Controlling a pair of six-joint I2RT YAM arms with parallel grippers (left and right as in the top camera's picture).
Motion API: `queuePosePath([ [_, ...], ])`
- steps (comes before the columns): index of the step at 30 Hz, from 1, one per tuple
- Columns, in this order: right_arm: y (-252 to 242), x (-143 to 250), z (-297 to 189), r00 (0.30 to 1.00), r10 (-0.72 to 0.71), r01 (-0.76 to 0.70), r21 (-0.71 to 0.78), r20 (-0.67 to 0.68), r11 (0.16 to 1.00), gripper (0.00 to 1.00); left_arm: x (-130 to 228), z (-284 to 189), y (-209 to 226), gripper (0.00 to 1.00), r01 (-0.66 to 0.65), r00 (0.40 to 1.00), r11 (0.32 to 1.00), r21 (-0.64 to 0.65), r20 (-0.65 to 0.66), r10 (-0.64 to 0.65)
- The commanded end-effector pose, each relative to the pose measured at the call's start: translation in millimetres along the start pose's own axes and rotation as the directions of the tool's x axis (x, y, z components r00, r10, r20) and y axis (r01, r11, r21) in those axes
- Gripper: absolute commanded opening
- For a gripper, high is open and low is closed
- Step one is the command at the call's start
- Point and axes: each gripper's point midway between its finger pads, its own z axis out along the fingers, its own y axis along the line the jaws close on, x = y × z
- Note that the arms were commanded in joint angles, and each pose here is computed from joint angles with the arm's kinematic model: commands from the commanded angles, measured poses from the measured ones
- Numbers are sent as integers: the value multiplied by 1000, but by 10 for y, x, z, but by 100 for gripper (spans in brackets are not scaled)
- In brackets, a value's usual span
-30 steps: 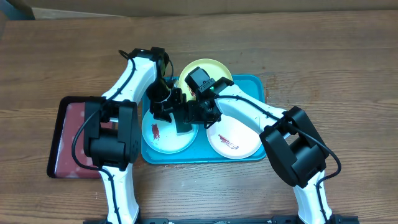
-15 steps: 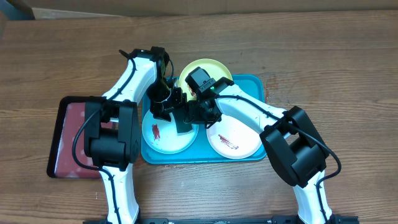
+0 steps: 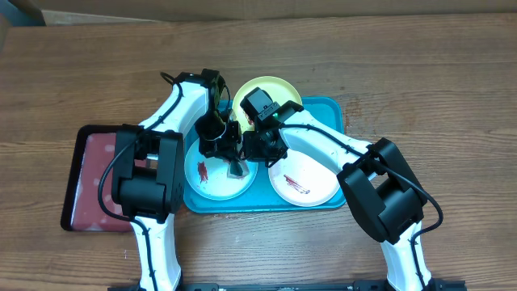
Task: Clean dirty plates on tray and stack at the side
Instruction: 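Scrub the light-blue plate with the sponge while the right gripper holds it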
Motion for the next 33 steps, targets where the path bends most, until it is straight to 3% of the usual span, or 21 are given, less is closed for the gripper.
queuePosePath([
  [1,60,23,16,1000,-8,8,-18,-7,1000,14,-48,-36,316,4,69,998,984,-167,19,-67],
  [7,58,22,16,1000,-9,8,-17,-6,1000,14,-35,-136,821,4,169,985,900,-403,84,-148],
  [12,53,21,16,1000,-8,8,-14,-5,1000,13,-42,-303,1225,4,303,952,751,-587,219,-214],
  [16,54,20,16,1000,-8,8,-14,-5,1000,13,-66,-383,1312,4,350,935,702,-620,274,-224],
  [21,50,25,16,1000,-8,8,-12,-7,1000,13,-90,-540,1243,4,412,909,689,-596,321,-266],
  [25,48,28,16,1000,-7,7,-12,-8,1000,13,-148,-663,934,4,389,916,783,-485,289,-276],
  [29,51,25,16,1000,-8,7,-13,-7,1000,13,-169,-591,416,4,193,974,946,-262,165,-153],
  [31,54,20,16,1000,-8,8,-14,-5,1000,13,-123,-528,298,4,112,990,971,-210,111,-90],
  [33,55,19,16,1000,-8,8,-15,-4,1000,13,-70,-442,343,4,113,992,969,-220,86,-96],
])
